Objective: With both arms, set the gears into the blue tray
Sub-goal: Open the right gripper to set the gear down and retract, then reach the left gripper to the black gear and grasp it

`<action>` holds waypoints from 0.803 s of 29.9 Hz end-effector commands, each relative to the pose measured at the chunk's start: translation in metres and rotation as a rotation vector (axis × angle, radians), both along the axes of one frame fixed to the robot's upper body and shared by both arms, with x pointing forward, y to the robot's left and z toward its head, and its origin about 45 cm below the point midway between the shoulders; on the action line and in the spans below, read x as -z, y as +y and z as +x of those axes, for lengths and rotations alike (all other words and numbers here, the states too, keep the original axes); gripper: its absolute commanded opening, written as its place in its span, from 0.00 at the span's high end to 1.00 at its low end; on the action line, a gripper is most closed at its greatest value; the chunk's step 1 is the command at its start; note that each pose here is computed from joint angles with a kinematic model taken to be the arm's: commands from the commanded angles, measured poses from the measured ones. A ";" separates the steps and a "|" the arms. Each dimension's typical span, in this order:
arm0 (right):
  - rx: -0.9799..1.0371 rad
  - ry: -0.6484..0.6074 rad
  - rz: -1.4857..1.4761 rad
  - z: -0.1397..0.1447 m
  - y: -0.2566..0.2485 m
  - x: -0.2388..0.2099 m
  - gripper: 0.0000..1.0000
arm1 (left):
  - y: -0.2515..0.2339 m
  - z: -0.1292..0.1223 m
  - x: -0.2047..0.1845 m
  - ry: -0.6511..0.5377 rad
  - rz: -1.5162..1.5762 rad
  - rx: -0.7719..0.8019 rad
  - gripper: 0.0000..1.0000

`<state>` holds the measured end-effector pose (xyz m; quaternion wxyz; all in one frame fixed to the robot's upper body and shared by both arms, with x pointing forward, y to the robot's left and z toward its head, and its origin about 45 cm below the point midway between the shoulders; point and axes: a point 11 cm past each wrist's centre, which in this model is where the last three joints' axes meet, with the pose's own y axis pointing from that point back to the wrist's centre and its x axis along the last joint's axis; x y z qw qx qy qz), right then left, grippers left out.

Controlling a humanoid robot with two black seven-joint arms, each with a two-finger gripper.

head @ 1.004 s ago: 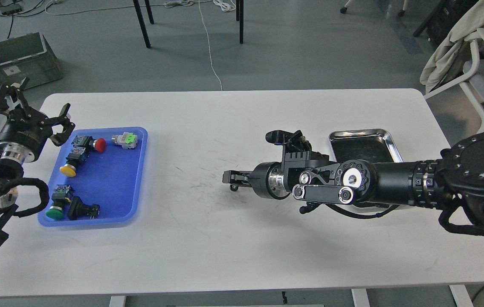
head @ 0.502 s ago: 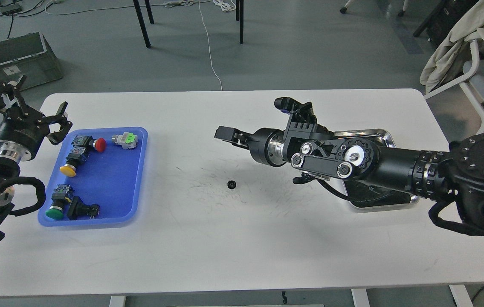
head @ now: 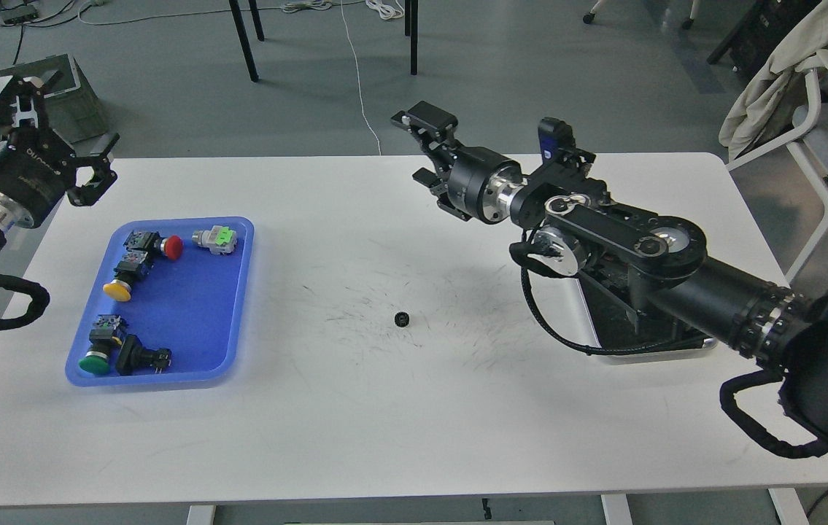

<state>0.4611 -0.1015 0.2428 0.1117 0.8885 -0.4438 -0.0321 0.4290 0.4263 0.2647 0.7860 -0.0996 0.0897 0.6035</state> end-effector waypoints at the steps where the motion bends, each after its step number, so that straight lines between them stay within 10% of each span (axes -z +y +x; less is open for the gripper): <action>1: 0.148 0.043 0.190 0.008 -0.069 -0.009 0.05 | -0.024 -0.002 -0.025 -0.047 0.115 0.087 0.01; 11: 0.458 0.122 0.680 -0.017 -0.229 0.004 0.04 | -0.107 -0.038 -0.055 -0.145 0.504 0.436 0.01; 24: 0.611 0.184 0.771 -0.057 -0.292 0.057 0.03 | -0.200 -0.074 0.009 -0.359 1.212 0.717 0.02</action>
